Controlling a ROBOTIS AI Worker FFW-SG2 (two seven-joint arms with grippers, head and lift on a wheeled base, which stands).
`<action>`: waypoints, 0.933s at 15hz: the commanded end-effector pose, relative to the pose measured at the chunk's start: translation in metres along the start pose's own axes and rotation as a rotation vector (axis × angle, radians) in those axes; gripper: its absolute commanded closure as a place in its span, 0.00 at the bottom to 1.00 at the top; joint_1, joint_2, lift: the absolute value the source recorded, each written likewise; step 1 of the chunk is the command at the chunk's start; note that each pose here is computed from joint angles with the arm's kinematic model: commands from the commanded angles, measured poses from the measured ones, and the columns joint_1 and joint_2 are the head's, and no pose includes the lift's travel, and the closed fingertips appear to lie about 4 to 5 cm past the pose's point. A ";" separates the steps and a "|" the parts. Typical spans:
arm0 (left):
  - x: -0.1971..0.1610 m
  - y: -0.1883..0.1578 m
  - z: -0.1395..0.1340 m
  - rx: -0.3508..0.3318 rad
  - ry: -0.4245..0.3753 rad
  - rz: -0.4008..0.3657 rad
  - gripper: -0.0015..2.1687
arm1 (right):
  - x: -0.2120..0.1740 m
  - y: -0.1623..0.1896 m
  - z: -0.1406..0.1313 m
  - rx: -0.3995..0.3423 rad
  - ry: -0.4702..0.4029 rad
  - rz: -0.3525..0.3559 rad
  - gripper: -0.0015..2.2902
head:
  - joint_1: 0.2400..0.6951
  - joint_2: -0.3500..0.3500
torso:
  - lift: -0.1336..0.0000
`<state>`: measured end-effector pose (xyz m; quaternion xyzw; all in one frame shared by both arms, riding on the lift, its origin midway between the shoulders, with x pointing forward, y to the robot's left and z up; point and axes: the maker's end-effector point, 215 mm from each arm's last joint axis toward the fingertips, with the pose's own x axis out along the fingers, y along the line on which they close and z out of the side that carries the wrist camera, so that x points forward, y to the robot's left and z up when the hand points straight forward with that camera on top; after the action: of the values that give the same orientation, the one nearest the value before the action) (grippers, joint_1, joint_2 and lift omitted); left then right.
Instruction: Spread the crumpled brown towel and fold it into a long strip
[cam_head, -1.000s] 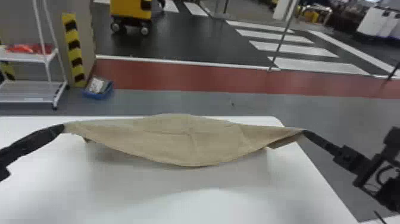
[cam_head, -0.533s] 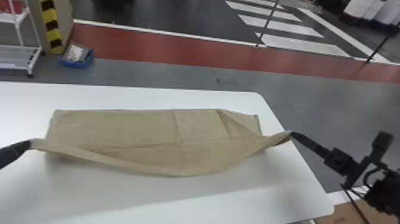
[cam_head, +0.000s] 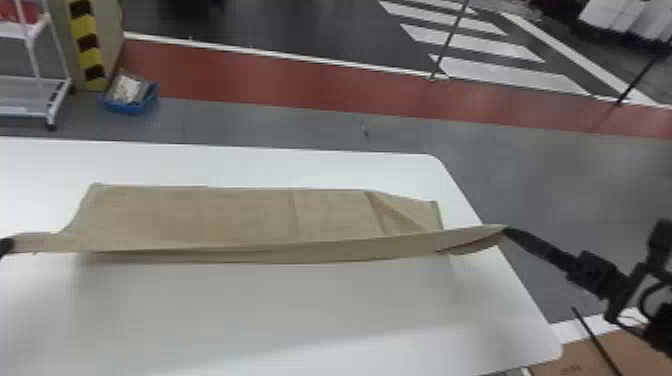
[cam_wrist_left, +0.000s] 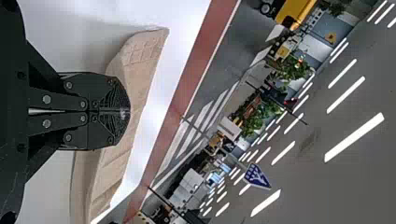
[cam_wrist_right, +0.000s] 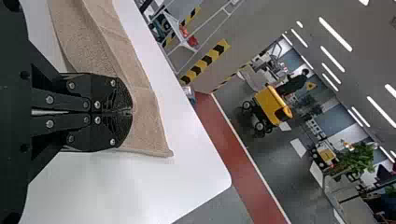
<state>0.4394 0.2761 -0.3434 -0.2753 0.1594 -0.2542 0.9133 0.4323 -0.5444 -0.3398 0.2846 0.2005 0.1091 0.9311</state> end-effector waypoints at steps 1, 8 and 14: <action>-0.011 0.003 -0.006 -0.003 0.010 0.016 0.89 | -0.005 -0.010 -0.016 -0.020 0.091 -0.029 0.66 | 1.00 0.02 | 0.08; -0.035 -0.007 -0.009 -0.007 0.023 0.027 0.89 | -0.022 -0.036 -0.030 -0.034 0.219 -0.128 0.66 | 1.00 0.00 | 0.08; -0.046 0.000 0.002 0.028 0.038 0.084 0.89 | -0.020 -0.016 0.011 -0.010 0.153 -0.080 0.66 | 1.00 0.00 | 0.08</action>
<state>0.3966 0.2991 -0.3349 -0.2585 0.1811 -0.2275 0.9212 0.4123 -0.5713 -0.3385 0.2702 0.2773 0.0929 0.9173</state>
